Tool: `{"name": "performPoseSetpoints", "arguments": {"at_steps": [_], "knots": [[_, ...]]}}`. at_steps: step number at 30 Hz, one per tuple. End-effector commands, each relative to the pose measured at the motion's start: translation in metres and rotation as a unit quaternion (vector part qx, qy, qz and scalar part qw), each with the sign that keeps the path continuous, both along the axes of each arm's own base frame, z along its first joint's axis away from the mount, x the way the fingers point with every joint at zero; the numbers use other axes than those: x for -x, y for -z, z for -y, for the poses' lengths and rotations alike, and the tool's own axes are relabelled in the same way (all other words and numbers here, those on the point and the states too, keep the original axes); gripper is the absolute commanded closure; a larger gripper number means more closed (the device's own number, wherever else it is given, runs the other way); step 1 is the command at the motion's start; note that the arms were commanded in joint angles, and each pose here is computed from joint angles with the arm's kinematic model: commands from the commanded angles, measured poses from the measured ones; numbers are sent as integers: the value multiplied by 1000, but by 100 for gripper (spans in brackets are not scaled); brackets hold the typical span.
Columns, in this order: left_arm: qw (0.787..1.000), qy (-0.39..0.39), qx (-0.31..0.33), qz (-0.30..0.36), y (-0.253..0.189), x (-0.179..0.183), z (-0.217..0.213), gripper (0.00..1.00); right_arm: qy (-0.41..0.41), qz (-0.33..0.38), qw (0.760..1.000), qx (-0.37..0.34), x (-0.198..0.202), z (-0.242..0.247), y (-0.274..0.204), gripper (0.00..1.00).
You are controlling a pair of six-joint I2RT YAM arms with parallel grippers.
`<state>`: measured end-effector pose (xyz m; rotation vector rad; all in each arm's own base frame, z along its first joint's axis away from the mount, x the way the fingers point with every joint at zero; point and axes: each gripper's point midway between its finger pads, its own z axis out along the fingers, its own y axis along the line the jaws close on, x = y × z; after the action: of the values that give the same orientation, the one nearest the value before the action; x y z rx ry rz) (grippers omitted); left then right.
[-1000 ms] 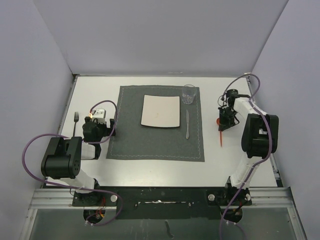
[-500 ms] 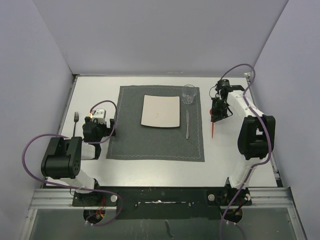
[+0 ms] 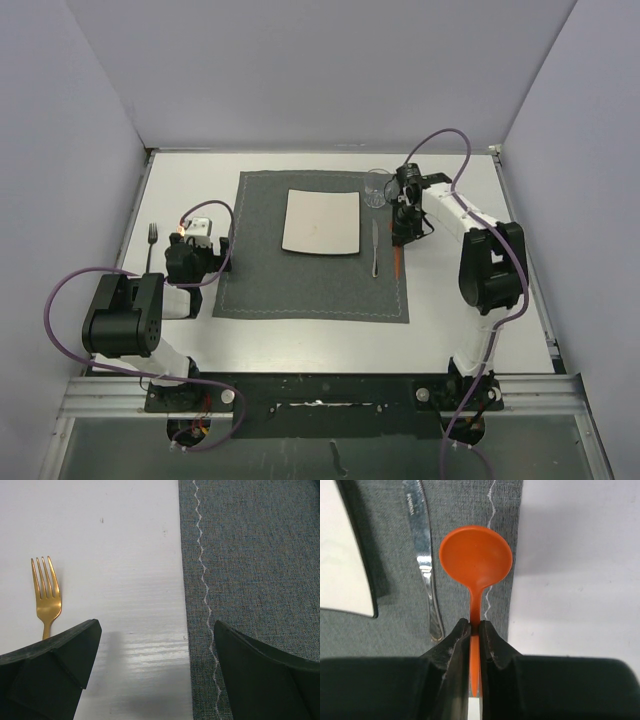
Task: Set the dinner table for one person
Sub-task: Place the spoon on the napkin.
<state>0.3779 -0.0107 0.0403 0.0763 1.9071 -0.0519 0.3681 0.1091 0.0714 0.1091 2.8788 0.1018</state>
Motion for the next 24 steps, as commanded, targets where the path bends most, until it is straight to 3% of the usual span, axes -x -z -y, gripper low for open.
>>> {"name": "performPoseSetpoints", "arguments": {"at_steps": [1,24], "knots": [[1000,-7,5,26,-13,-13,-3,2,2,21,1000,-8,-21,-13,9,100],[1000,-6,5,26,-13,-13,-2,2,-15,23,1000,5,-41,-19,33,100]]}}
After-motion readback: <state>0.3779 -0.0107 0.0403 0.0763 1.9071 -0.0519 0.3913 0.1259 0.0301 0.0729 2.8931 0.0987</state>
